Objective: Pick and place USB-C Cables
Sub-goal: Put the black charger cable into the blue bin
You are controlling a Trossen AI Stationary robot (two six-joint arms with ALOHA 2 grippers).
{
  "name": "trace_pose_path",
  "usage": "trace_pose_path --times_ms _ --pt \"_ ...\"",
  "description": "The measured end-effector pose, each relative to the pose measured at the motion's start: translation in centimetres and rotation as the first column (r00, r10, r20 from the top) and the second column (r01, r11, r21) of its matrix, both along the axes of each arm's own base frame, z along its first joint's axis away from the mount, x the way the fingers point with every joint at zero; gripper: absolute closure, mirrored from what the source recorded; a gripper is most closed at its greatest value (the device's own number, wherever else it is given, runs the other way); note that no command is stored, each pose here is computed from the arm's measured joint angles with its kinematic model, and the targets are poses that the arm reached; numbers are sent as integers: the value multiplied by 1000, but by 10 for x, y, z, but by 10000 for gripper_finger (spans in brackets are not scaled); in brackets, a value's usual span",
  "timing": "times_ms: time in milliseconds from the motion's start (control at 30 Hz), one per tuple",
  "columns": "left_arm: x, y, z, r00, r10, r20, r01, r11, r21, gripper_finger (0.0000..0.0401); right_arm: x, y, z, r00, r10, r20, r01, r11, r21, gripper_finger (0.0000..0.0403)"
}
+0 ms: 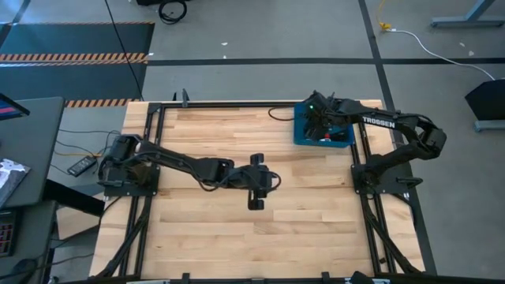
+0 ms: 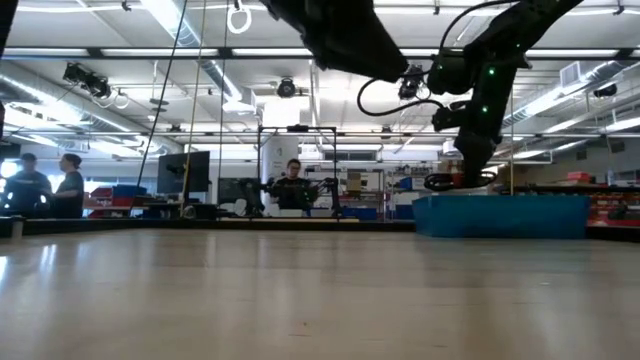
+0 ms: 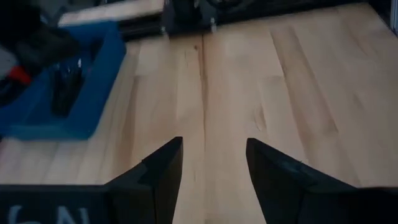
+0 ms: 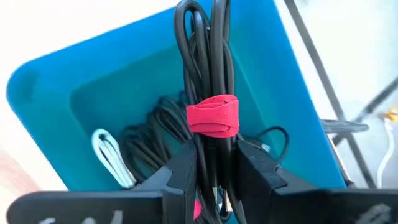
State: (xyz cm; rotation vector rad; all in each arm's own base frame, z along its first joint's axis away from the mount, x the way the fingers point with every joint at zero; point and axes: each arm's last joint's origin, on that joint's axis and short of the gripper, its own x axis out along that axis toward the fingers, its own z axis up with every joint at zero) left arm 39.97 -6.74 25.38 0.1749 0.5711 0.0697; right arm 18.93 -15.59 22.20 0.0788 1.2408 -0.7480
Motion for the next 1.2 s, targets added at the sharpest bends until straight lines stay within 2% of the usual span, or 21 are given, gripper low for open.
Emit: trace_pose_path --times_ms 333,400,967,1033,1200 --pt "17 5 -17 999 -37 32 36 999 13 216 0 0 -2 1000 14 20 -15 999 37 311" --pt "16 6 -21 999 -43 4 43 999 12 216 0 1 -2 1000 12 21 -12 999 39 311" --pt "19 7 -26 999 -45 11 45 999 6 216 -1 1 -2 1000 11 18 -12 999 41 308" --pt "19 7 -26 999 -45 11 45 999 6 216 -1 1 -2 1000 -9 23 8 999 41 286" --pt "19 7 -26 999 -44 11 44 999 7 216 -2 0 -1 999 -38 3 38 999 7 189"
